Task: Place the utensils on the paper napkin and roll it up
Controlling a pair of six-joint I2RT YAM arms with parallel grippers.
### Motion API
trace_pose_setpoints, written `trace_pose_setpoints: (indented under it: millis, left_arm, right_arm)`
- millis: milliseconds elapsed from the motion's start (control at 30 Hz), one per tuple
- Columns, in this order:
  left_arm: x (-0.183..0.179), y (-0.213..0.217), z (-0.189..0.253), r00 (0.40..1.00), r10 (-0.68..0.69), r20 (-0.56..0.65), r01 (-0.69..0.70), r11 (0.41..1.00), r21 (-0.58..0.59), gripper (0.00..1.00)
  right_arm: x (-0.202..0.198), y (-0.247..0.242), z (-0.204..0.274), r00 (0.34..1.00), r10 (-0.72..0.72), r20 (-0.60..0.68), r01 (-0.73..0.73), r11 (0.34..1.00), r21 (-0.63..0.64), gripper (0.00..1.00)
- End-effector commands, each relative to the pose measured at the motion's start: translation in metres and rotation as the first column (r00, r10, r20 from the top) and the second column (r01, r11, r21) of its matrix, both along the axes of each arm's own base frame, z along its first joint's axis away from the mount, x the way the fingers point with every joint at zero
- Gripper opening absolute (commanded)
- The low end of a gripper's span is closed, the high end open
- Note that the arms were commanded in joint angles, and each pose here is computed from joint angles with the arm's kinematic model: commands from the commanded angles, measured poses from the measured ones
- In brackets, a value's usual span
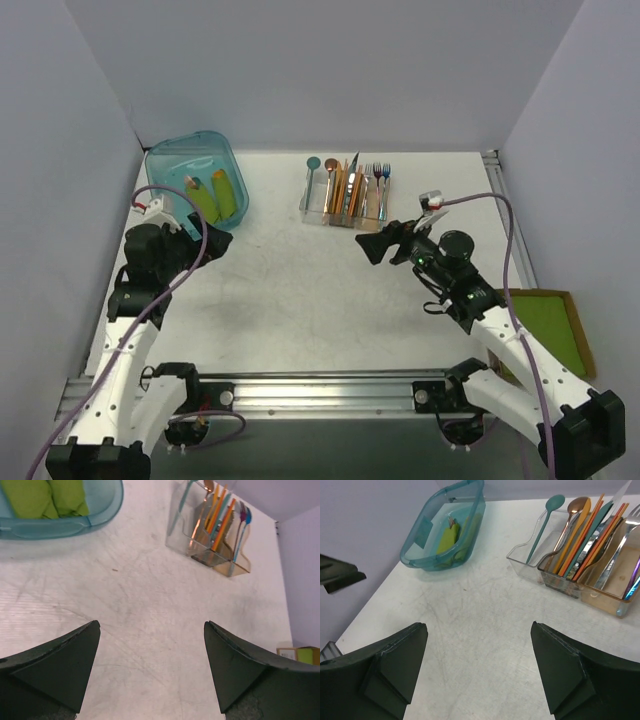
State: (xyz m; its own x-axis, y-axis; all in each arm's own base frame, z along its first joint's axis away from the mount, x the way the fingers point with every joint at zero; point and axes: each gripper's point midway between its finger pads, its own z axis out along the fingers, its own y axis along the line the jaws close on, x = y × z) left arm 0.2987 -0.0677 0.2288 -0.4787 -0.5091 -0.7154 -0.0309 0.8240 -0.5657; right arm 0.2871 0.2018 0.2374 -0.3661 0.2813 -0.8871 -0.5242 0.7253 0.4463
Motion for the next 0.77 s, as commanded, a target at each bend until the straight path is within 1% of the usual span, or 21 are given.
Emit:
trace_pose_setpoints:
  millis: [0, 33, 67, 100, 133, 167, 267, 533, 667, 733]
  left_arm:
    - [-0.012, -0.016, 0.028, 0.979, -0.011, 0.204, 0.031, 0.995, -0.095, 0.94]
    - [-0.019, -0.017, 0.007, 0.983, -0.009, 0.182, 0.03, 0.993, -0.116, 0.94]
    - [-0.024, -0.018, 0.008, 0.978, -0.009, 0.209, 0.037, 0.991, -0.131, 0.94]
    - [-0.033, -0.019, 0.015, 0.967, -0.007, 0.254, 0.044, 0.989, -0.144, 0.94]
    - [-0.037, -0.02, 0.001, 0.971, -0.004, 0.24, 0.043, 0.987, -0.157, 0.94]
    - [-0.043, -0.019, 0.005, 0.963, 0.002, 0.268, 0.043, 0.986, -0.161, 0.94]
    - [-0.051, -0.018, -0.007, 0.965, 0.008, 0.263, 0.038, 0.985, -0.168, 0.94]
    - [-0.056, -0.024, -0.028, 0.977, -0.035, 0.211, 0.066, 0.988, -0.141, 0.94]
    - [-0.057, -0.022, -0.029, 0.978, -0.031, 0.206, 0.058, 0.99, -0.127, 0.94]
    - [-0.057, -0.023, -0.027, 0.976, -0.036, 0.215, 0.064, 0.99, -0.128, 0.94]
  right_arm:
    - [-0.007, -0.021, 0.016, 0.993, -0.071, 0.092, 0.072, 0.997, -0.009, 0.87]
    - [-0.009, -0.024, 0.015, 0.992, -0.084, 0.097, 0.085, 0.996, -0.011, 0.87]
    - [-0.012, -0.027, 0.008, 0.992, -0.094, 0.089, 0.096, 0.995, -0.016, 0.87]
    - [-0.015, -0.031, 0.012, 0.989, -0.104, 0.109, 0.105, 0.994, -0.008, 0.87]
    - [-0.016, -0.034, 0.011, 0.986, -0.117, 0.115, 0.119, 0.993, -0.007, 0.87]
    - [-0.019, -0.037, 0.005, 0.985, -0.126, 0.114, 0.128, 0.992, -0.008, 0.87]
    - [-0.022, -0.041, 0.001, 0.982, -0.151, 0.11, 0.15, 0.989, 0.018, 0.87]
    - [-0.02, -0.042, -0.009, 0.982, -0.166, 0.093, 0.163, 0.986, 0.034, 0.87]
    - [-0.021, -0.042, -0.009, 0.982, -0.165, 0.089, 0.162, 0.986, 0.04, 0.82]
    - [-0.02, -0.045, -0.009, 0.979, -0.181, 0.092, 0.178, 0.983, 0.04, 0.85]
